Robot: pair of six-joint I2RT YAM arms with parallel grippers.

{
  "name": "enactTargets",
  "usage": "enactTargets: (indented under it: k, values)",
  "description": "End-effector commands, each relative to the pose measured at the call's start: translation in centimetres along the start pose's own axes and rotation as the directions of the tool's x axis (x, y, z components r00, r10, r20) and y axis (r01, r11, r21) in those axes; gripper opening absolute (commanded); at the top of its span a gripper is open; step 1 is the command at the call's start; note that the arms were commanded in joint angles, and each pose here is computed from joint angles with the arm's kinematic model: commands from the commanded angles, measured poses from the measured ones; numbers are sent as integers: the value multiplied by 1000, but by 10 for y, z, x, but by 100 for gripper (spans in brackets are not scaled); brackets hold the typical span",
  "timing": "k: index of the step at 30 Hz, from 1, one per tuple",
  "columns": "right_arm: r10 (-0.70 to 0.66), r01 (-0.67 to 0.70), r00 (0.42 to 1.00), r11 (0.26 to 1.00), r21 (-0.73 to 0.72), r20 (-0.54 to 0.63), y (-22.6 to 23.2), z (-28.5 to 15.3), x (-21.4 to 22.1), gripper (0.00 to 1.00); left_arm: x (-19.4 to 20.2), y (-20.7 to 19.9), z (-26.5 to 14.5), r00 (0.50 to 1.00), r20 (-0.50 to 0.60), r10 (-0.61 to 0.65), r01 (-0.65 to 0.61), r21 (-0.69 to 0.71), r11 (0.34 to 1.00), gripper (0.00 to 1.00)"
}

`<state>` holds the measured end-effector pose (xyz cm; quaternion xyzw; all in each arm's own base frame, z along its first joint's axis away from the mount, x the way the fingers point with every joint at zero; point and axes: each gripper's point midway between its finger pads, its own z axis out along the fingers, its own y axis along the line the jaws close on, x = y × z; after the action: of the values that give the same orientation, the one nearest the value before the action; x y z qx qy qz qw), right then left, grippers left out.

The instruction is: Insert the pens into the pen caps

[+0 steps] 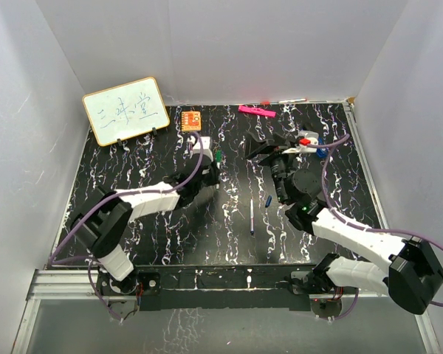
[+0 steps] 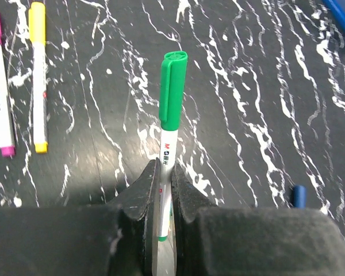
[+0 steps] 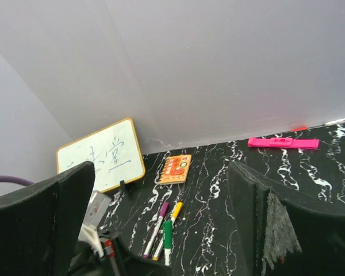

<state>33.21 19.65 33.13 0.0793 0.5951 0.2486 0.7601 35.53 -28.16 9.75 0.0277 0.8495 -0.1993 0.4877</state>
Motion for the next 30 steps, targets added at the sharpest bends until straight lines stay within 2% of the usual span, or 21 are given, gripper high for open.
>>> enactTargets:
  k: [1, 4, 10, 15, 20, 30]
  values:
    - [-15, 6, 993, 997, 74, 116, -14, 4, -38, 98, -14, 21, 27, 996, -68, 57, -61, -70, 996, 0]
    - [-14, 3, 993, 996, 91, 118, -20, 4, -38, 98, -7, 37, 46, 984, -167, 63, -83, -116, 990, 0]
    - [-15, 4, 995, 994, 105, 102, -30, 3, -30, 98, -13, 46, 70, 976, -186, 117, -147, -155, 977, 0]
    - [-30, 23, 996, 995, 95, 81, -29, 4, -24, 98, -4, 54, 92, 959, -245, 142, -187, -173, 967, 0]
    - [-39, 33, 997, 995, 95, 67, -31, 4, -20, 98, -2, 64, 106, 955, -259, 145, -199, -195, 960, 0]
    - [-55, 54, 998, 993, 105, 5, -37, 6, 1, 98, 0, 75, 122, 948, -286, 140, -210, -230, 950, 17]
